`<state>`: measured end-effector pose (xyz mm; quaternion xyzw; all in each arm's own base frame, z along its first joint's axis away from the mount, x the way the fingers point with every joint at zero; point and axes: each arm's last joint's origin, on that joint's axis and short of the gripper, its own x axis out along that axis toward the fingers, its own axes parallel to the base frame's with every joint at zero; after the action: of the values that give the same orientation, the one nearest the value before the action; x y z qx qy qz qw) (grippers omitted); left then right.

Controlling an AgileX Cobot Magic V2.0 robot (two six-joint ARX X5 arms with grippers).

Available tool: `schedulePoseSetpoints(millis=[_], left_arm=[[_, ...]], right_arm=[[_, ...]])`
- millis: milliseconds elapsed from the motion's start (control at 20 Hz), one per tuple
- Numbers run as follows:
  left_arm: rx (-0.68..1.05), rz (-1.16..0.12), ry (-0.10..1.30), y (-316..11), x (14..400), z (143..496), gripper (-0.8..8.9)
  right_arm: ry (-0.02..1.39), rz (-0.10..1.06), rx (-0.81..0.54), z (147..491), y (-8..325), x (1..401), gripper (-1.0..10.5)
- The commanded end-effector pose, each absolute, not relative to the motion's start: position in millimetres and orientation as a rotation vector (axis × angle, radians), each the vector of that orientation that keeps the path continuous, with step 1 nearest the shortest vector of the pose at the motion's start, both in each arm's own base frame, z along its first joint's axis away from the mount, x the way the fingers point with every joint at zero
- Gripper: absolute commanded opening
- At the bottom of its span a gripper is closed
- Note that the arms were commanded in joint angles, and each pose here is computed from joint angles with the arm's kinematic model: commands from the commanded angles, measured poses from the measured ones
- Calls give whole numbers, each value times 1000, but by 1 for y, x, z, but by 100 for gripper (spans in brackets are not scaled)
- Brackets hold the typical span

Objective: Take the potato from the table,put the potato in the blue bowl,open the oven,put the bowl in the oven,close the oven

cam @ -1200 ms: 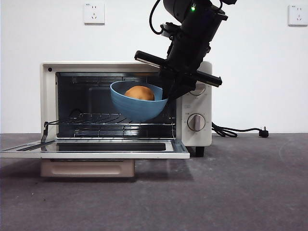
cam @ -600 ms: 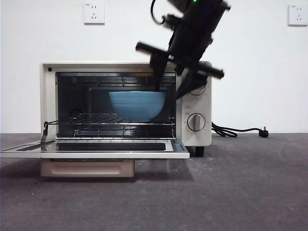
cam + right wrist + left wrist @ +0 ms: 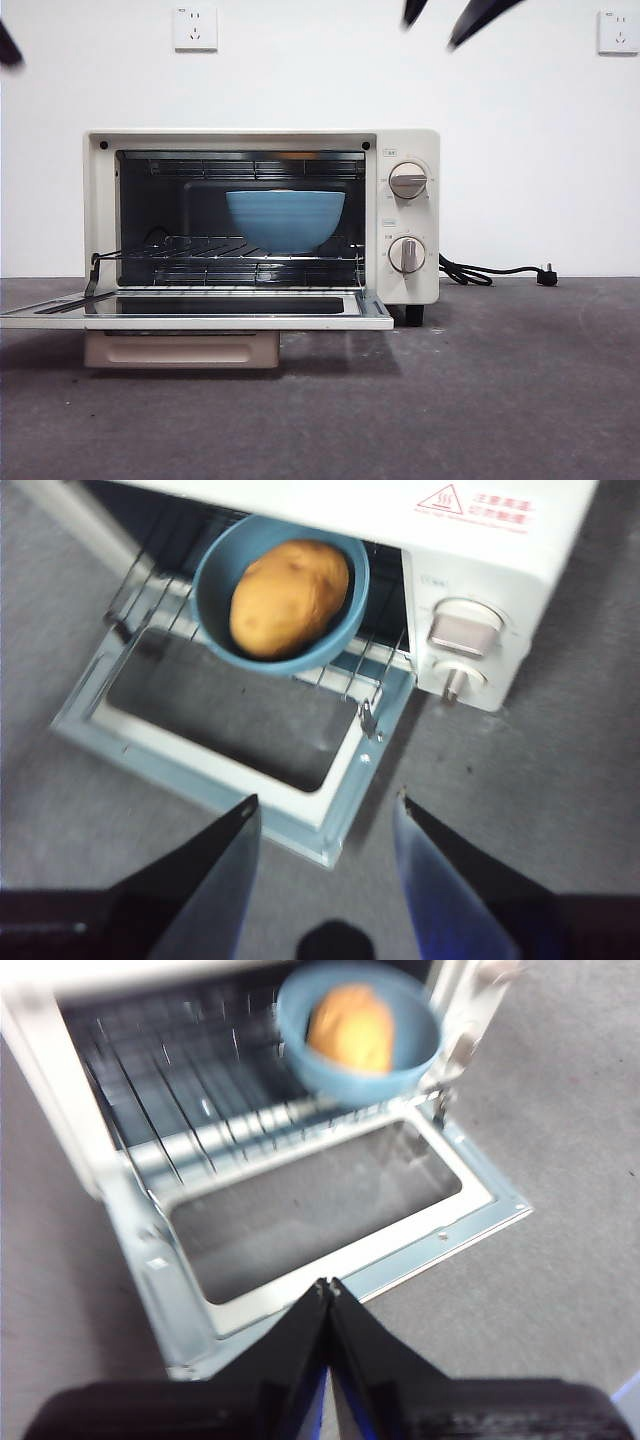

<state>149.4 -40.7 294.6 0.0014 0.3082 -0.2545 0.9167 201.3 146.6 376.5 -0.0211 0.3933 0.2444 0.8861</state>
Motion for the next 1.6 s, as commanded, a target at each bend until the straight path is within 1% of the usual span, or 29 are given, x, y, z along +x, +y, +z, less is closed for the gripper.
schedulePoseSetpoints(millis=[50, 200, 350, 500, 750, 1050, 1350, 1450, 1600], left_arm=[[-107, -509, 653, -30, 164, 273, -8], [-191, -442, 692, -11, 186, 249, -8], [-259, -428, 721, 5, 207, 233, -8], [-294, -391, 789, 15, 226, 211, -8], [-320, -382, 901, 19, 248, 172, -8], [-346, -381, 972, 20, 259, 145, -8], [-440, -498, 1025, 17, 262, 125, -8], [-468, -540, 1003, 16, 263, 127, -8], [-561, -606, 940, 21, 267, 132, -8]], right_arm=[[777, 534, -72, 390, 132, 180, 219], [723, 548, -70, 407, 110, 150, 218], [685, 556, -65, 416, 93, 127, 218], [651, 560, -53, 422, 81, 111, 218], [620, 564, -43, 426, 74, 101, 218], [633, 562, -46, 425, 74, 101, 218], [634, 560, -43, 424, 74, 101, 218], [634, 560, -43, 424, 74, 101, 218], [635, 559, -43, 424, 74, 101, 218]])
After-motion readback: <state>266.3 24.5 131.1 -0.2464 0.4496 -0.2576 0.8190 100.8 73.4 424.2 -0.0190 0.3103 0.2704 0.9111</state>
